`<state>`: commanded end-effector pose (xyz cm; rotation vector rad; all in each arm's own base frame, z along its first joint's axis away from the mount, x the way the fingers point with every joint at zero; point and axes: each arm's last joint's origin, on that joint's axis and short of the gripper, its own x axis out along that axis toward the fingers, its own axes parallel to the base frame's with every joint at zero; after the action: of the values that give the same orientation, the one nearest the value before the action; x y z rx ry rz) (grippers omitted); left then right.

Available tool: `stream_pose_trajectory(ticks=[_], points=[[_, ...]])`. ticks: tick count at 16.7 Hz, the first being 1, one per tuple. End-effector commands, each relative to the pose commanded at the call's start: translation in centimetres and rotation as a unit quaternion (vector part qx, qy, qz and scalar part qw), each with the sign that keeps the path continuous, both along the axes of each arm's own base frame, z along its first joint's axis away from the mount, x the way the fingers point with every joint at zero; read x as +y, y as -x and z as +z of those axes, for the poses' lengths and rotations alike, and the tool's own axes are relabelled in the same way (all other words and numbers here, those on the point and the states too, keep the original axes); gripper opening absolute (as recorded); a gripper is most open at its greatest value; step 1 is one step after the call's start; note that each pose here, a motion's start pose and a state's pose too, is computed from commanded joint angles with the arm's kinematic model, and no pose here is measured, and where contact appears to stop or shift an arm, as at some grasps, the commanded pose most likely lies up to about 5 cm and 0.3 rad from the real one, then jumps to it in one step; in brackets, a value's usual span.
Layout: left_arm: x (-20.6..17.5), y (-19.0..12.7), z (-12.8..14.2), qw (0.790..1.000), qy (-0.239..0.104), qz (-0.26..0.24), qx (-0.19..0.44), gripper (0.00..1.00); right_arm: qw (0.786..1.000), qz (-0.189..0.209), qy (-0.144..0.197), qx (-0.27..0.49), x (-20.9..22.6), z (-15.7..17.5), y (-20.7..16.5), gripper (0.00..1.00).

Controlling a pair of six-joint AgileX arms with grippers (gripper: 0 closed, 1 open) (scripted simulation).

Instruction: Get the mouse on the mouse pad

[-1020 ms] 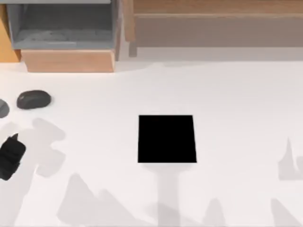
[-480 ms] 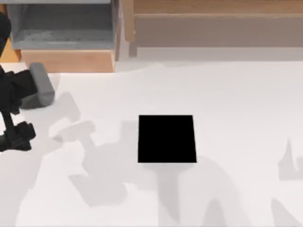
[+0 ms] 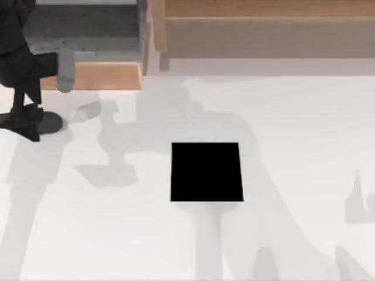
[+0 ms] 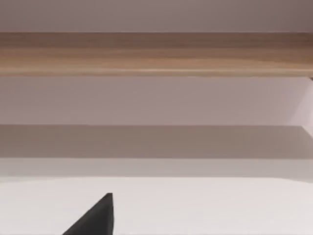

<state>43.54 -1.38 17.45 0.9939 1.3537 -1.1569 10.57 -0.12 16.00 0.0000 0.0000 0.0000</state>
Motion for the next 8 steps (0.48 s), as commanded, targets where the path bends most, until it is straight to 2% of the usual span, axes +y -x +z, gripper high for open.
stream_pose_trajectory(ticks=[5,8], points=[[0.8,-2.3,2.4,0.998,-0.016,-0.015,-0.051,1.00,1.000,0.000,0.000,0.000,0.0,0.0,0.0,1.00],[0.9,-2.3,2.7,0.998,-0.017,-0.015,-0.055,1.00,1.000,0.000,0.000,0.000,0.0,0.0,0.0,1.00]])
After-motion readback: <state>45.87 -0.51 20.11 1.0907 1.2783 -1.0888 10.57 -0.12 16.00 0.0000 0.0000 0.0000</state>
